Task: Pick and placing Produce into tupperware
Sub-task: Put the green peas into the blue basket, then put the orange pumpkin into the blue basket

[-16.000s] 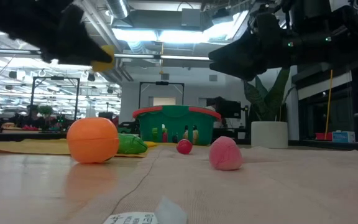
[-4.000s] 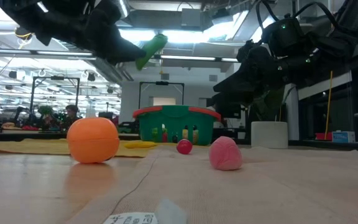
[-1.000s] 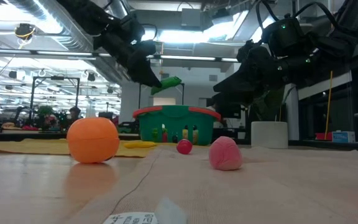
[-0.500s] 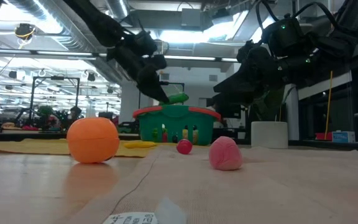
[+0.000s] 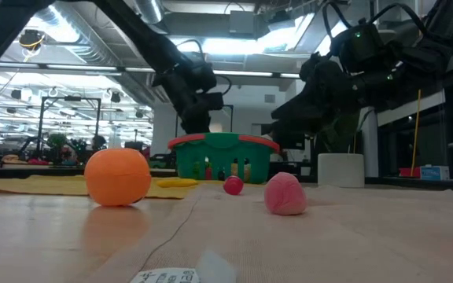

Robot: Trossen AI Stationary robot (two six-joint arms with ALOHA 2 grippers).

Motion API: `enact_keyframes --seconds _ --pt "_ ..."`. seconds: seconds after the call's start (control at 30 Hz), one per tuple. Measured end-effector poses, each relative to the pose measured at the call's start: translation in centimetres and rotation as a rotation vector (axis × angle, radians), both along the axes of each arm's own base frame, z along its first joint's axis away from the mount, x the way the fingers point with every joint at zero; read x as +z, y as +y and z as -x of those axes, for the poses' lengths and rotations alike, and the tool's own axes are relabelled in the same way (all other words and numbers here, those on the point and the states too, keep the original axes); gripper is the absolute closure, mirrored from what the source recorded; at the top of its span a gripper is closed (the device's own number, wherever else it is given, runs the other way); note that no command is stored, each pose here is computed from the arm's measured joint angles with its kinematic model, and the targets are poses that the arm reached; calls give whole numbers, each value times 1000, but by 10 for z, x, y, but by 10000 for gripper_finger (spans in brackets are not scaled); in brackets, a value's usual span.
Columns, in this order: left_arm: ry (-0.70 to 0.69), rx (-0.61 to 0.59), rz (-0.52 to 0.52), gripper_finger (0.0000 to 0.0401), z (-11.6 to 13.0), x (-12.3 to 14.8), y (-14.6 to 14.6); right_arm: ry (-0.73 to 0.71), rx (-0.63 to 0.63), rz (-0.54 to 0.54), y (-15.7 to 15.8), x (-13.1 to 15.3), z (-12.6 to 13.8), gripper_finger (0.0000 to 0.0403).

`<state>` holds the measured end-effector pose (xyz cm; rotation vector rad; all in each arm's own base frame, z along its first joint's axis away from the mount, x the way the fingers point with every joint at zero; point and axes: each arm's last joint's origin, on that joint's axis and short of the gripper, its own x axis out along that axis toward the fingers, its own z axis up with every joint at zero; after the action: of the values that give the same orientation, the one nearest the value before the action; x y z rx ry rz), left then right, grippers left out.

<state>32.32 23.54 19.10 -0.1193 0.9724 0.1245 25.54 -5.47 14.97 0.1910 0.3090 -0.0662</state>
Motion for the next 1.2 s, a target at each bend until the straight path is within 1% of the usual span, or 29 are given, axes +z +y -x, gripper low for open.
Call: enact_keyframes --seconds 0.1,0.33,0.47,0.57,0.67,0.77,0.9,1.07,1.13,1.2 --pt "25 15 -31 283 -2 -2 -1 13 0 -4 0 -1 0 128" --pt "98 58 -150 237 -7 -1 -7 27 0 -7 0 -3 1 128" --pt "100 52 -163 222 -10 -1 -10 26 0 -7 0 -2 1 128" --pt "124 33 -155 220 -11 5 -12 25 0 -7 0 -2 1 128" --pt "118 25 -161 224 -12 25 -13 18 0 -5 0 -2 1 128" --pt "70 19 -180 230 -11 51 -17 19 0 -5 0 -2 1 128" --pt "-64 -12 -192 237 -1 92 -26 18 0 -5 0 -2 1 128" --pt "-192 -41 -160 243 28 129 -48 17 0 -5 0 -2 1 128" --pt "-239 -63 -151 245 44 137 -60 14 0 -4 0 -1 0 128" --pt "-285 -87 -140 247 57 135 -74 13 0 -4 0 -1 0 128"
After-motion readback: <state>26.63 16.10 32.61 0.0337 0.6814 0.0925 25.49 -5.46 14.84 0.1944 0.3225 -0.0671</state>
